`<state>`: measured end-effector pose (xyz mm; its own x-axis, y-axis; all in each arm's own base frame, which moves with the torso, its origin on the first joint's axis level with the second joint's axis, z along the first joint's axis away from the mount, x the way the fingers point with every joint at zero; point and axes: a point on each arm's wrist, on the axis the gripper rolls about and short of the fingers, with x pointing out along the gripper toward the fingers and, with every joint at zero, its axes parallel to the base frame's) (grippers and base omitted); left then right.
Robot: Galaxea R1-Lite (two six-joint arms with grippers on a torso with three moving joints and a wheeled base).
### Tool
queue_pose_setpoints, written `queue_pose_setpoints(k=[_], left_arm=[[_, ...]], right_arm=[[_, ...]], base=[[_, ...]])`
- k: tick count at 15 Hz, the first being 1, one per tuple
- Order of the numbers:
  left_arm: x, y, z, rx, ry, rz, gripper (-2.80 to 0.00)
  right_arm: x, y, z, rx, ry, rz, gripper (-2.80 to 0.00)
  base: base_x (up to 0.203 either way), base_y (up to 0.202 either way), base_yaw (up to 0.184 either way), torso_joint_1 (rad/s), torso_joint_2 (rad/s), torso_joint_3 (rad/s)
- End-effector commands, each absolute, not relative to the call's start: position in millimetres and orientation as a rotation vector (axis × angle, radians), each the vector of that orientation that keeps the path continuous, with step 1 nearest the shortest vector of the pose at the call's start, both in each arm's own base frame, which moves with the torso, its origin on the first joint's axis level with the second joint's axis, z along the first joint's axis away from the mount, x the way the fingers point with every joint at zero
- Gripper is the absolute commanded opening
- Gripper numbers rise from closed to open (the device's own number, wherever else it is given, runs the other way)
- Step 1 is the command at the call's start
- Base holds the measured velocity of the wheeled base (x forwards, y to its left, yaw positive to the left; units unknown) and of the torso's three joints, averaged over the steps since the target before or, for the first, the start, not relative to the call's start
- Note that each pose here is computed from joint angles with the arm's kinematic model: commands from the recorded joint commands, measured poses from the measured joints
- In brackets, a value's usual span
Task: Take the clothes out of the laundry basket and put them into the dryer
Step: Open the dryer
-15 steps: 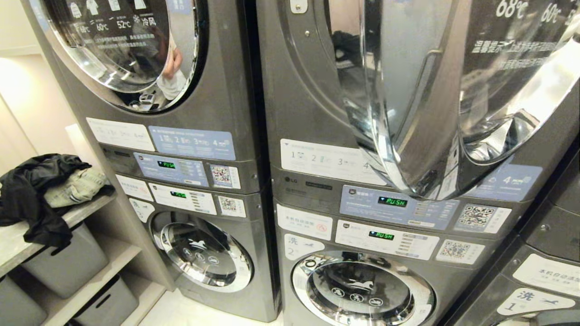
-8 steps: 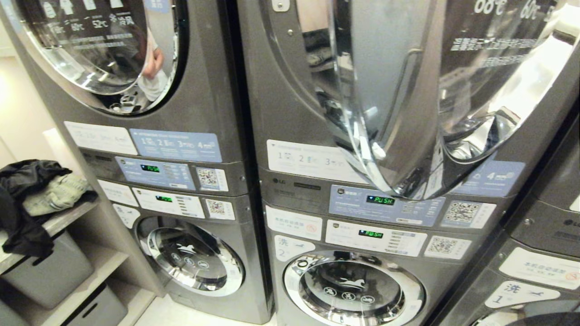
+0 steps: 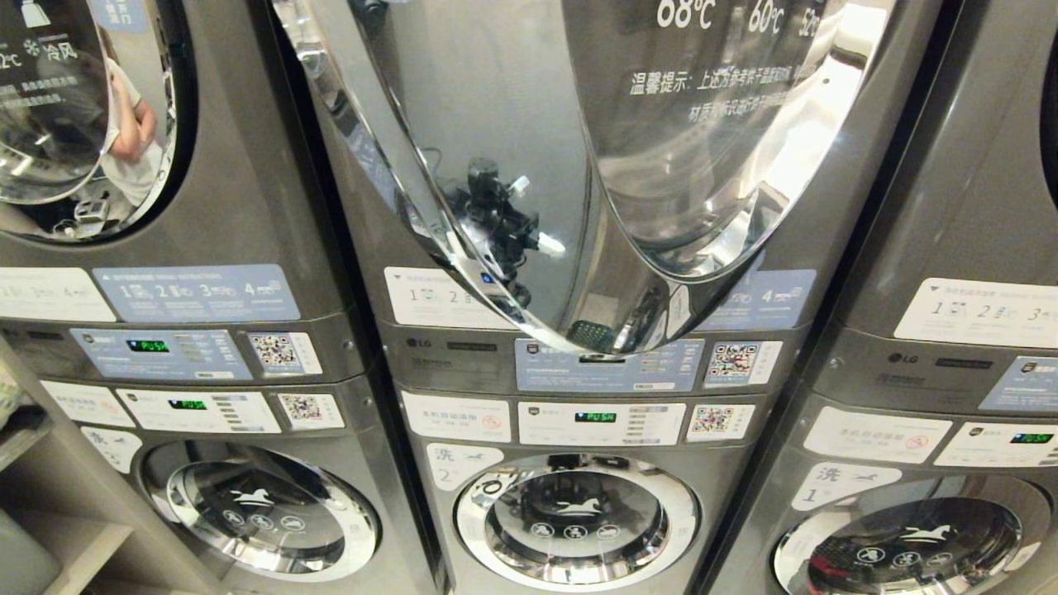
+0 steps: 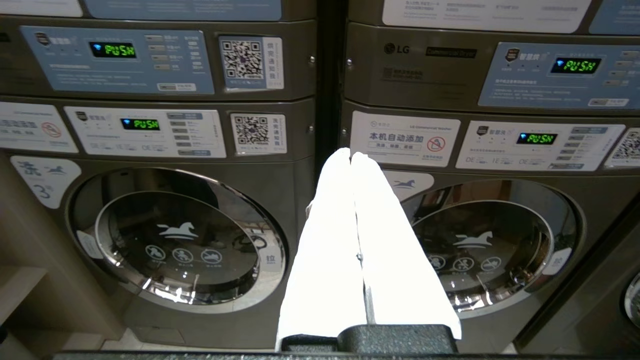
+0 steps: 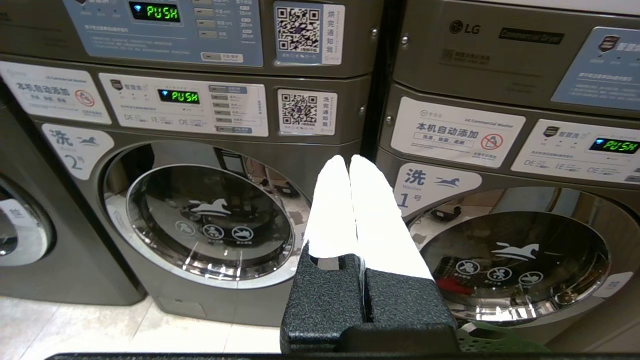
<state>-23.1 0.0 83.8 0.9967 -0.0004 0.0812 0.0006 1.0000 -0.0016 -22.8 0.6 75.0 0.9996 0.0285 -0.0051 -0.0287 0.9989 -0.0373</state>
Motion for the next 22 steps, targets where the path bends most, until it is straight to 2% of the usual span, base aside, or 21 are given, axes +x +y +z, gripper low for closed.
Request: queue_pose_setpoints(k=[1,5,12,17,20,22], left_arm=[[-20.5,-0.1,74.6,-0.003,-0.049,0.000,-2.80],[-20.5,-0.1,74.6,-0.003,-0.049,0.000,-2.80],[-20.5,-0.1,74.6,-0.001,-0.049,0.000,-2.80],[-20.5,-0.2,75.3,0.016,-0.054,-0.004,-2.80],[-26.9,-1.4,118.6,0.025,-0.135,-0.058,-2.80],[-11.4,-2.4,156.4,0.016,-0.068,-0.111,-2.80]], right_arm=[[-22.6,0.6,74.6,-0.037,0.007,0.029,-2.80],[-22.6,0.6,74.6,-0.038,0.007,0.029,-2.80],[-22.6,0.6,74.5,-0.037,0.009,0.029,-2.80],[-22.6,0.5,74.5,-0.035,0.009,0.027,-2.80],[-22.6,0.5,74.5,-0.035,0.008,0.027,-2.80],[-22.7,0.6,74.4,-0.038,0.007,0.030,-2.80]], base=[[0.000,0.000,0.000,0.000,0.00,0.000],[0.000,0.000,0.000,0.000,0.00,0.000],[-0.183,0.000,0.001,-0.002,0.01,0.003],[-0.018,0.000,0.000,0.007,0.00,-0.003],[0.000,0.000,0.000,0.000,0.00,0.000],[0.000,0.000,0.000,0.000,0.00,0.000]])
